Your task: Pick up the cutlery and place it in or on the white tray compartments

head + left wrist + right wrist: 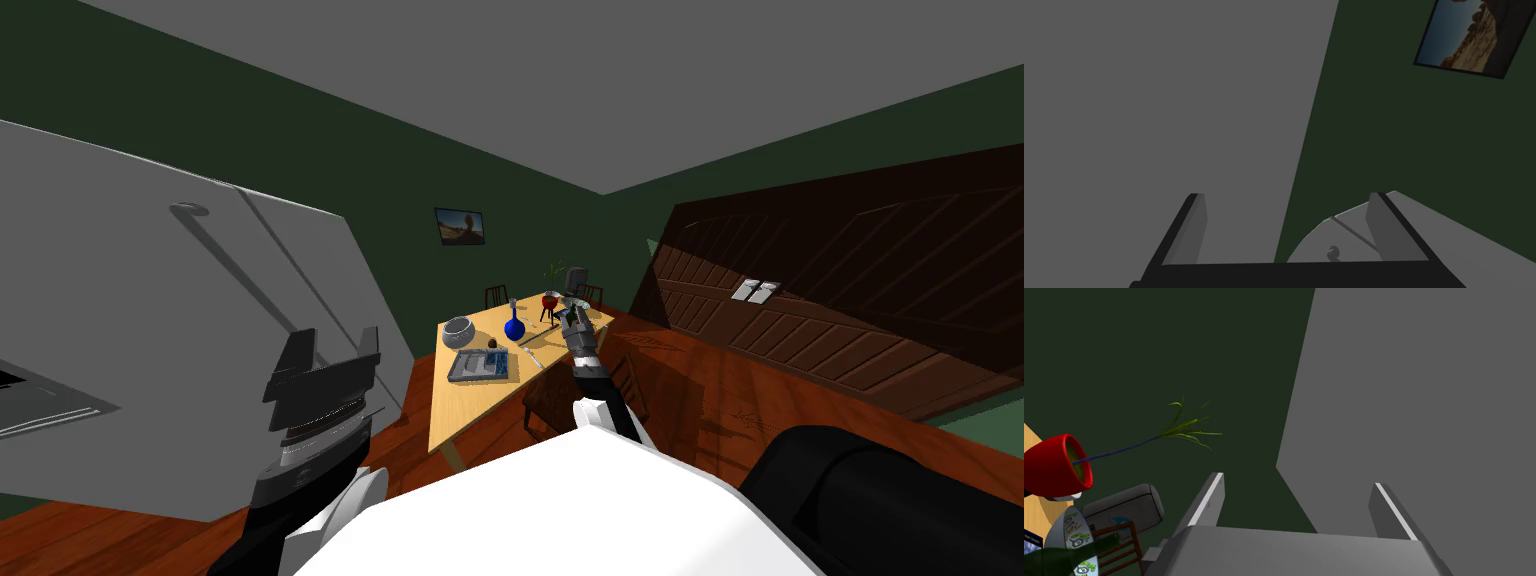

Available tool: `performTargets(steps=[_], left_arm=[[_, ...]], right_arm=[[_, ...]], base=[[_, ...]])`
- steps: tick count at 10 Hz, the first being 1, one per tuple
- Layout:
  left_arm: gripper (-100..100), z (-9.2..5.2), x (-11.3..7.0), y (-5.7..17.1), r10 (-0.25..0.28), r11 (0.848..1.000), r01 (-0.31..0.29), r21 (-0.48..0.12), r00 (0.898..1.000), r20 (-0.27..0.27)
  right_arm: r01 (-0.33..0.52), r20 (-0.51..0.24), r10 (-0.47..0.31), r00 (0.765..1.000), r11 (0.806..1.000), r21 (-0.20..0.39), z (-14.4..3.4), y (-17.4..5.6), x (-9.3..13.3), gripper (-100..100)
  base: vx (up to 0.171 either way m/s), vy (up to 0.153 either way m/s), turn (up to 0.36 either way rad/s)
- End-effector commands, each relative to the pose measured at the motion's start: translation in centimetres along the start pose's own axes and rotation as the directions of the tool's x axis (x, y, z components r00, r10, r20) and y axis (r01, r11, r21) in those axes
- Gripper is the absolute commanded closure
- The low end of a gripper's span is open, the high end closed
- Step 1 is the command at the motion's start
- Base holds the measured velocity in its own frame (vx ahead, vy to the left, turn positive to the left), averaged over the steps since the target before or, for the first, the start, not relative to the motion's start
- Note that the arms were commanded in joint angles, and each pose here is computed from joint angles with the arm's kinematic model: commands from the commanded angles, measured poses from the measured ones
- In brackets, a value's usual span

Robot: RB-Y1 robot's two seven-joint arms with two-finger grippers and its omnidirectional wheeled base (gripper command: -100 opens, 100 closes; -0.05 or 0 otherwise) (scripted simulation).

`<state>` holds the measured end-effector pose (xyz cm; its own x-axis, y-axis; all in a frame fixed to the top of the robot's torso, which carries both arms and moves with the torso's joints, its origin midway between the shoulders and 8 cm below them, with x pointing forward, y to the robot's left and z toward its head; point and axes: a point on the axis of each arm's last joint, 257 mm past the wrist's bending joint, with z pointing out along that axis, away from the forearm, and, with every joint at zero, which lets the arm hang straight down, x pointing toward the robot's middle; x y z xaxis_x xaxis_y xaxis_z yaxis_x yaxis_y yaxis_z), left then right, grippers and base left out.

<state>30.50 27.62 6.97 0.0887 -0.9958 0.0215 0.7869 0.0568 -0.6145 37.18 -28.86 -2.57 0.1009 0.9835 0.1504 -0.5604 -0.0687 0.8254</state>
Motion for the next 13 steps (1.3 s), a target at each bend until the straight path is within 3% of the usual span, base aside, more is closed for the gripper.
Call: performTargets(steps=[1,4,7,11,12,13], left_arm=[[0,0.0,0.0,0.0,0.000,1.000,0.000,0.000,1.000,0.000],[0,0.0,0.0,0.0,0.000,1.000,0.000,0.000,1.000,0.000],[0,0.0,0.0,0.0,0.000,1.000,0.000,0.000,1.000,0.000],[0,0.0,0.0,0.0,0.000,1.000,0.000,0.000,1.000,0.000],[0,0.0,0.0,0.0,0.000,1.000,0.000,0.000,1.000,0.000],[0,0.0,0.0,0.0,0.000,1.000,0.000,0.000,1.000,0.000]], right_arm=[[0.027,-0.036,-0.027,0.999,0.999,0.019,0.0,-0.7,0.3,-100],[0.099,-0.110,-0.090,0.990,0.992,0.078,-0.1,-3.0,0.6,-100],[0.184,-0.166,-0.158,0.974,0.971,0.156,-0.4,-6.6,0.3,-100],[0.311,-0.222,-0.254,0.941,0.909,0.278,-1.0,-12.5,-1.2,-100],[0.312,-0.222,-0.254,0.941,0.907,0.284,-1.2,-12.8,-1.3,-100],[0.345,-0.235,-0.279,0.931,0.883,0.318,-1.5,-14.5,-1.8,-100]], base=[[-0.009,-0.005,0.030],[-0.027,-0.023,0.072],[-0.040,-0.034,0.118],[-0.044,-0.042,0.156],[-0.027,-0.035,0.054],[-0.030,-0.028,0.087]])
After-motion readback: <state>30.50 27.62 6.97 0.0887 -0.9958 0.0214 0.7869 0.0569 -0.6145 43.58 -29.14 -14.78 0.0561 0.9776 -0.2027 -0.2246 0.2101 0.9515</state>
